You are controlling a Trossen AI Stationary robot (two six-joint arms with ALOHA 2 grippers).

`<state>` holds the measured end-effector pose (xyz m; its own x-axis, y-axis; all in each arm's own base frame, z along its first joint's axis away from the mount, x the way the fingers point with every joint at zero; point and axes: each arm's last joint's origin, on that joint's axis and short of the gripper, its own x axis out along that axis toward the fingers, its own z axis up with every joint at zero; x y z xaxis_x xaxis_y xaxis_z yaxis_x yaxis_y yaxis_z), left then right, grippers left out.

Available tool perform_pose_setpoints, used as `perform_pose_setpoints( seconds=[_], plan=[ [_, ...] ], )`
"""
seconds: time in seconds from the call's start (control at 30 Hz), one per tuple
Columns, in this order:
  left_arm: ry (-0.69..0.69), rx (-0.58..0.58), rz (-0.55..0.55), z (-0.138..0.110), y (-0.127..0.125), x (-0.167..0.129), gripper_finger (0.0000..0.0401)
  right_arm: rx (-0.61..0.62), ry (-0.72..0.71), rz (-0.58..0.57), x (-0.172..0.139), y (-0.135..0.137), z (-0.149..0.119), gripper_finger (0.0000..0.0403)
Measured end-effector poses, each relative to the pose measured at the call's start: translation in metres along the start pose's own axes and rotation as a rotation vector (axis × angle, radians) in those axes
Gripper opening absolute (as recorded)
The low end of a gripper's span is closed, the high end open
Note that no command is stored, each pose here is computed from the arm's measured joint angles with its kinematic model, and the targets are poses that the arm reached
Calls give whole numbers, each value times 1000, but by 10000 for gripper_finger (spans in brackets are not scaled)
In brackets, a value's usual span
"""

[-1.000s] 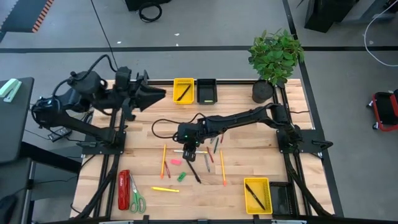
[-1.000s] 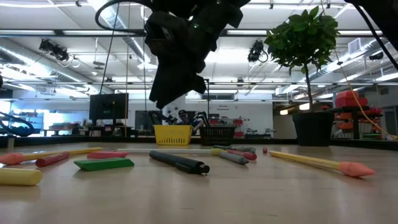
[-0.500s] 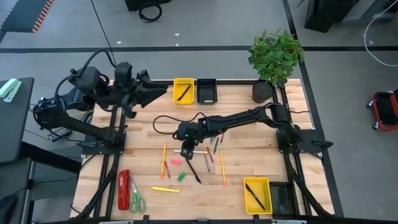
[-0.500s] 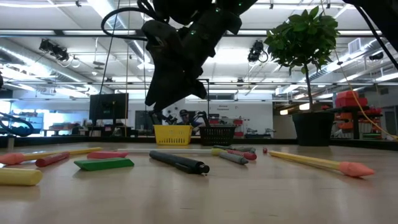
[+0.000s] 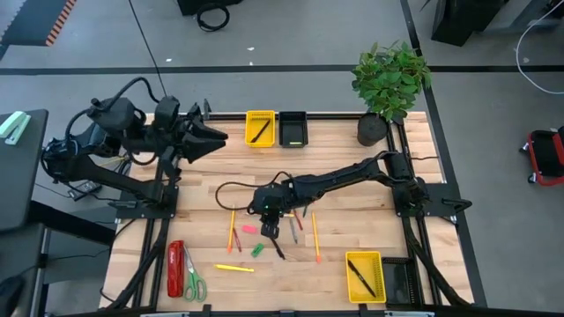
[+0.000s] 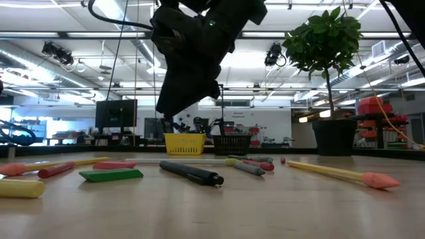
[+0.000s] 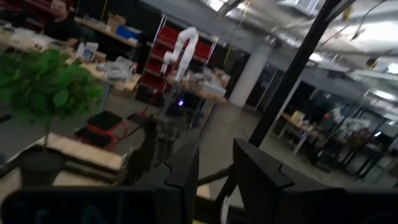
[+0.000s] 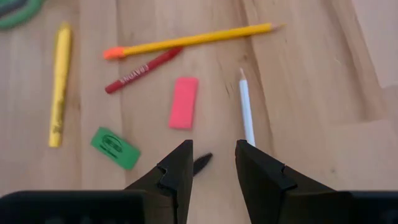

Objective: Sort crayons/erasers/pens/pencils in bins
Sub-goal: Put the white pencil into the bottom black bin

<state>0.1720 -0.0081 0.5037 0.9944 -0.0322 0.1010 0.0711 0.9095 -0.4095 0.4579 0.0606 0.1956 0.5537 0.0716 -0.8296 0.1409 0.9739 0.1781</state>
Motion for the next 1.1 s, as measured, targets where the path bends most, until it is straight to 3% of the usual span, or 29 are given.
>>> perform_pose_setpoints(
  seconds=[0.23,0.43,0.9,1.1],
  plan=[
    [103,20,90,-11,6,0,97,-29,70,-18,10,-9,-16,127],
    [179,-52,153,-20,11,2,86,1,201,-3,23,-18,-44,127],
    [224,-54,160,-24,12,1,78,-49,257,-17,22,-21,-51,127],
    [245,-53,170,-26,13,0,72,-7,300,-3,25,-30,-60,126]
  ],
)
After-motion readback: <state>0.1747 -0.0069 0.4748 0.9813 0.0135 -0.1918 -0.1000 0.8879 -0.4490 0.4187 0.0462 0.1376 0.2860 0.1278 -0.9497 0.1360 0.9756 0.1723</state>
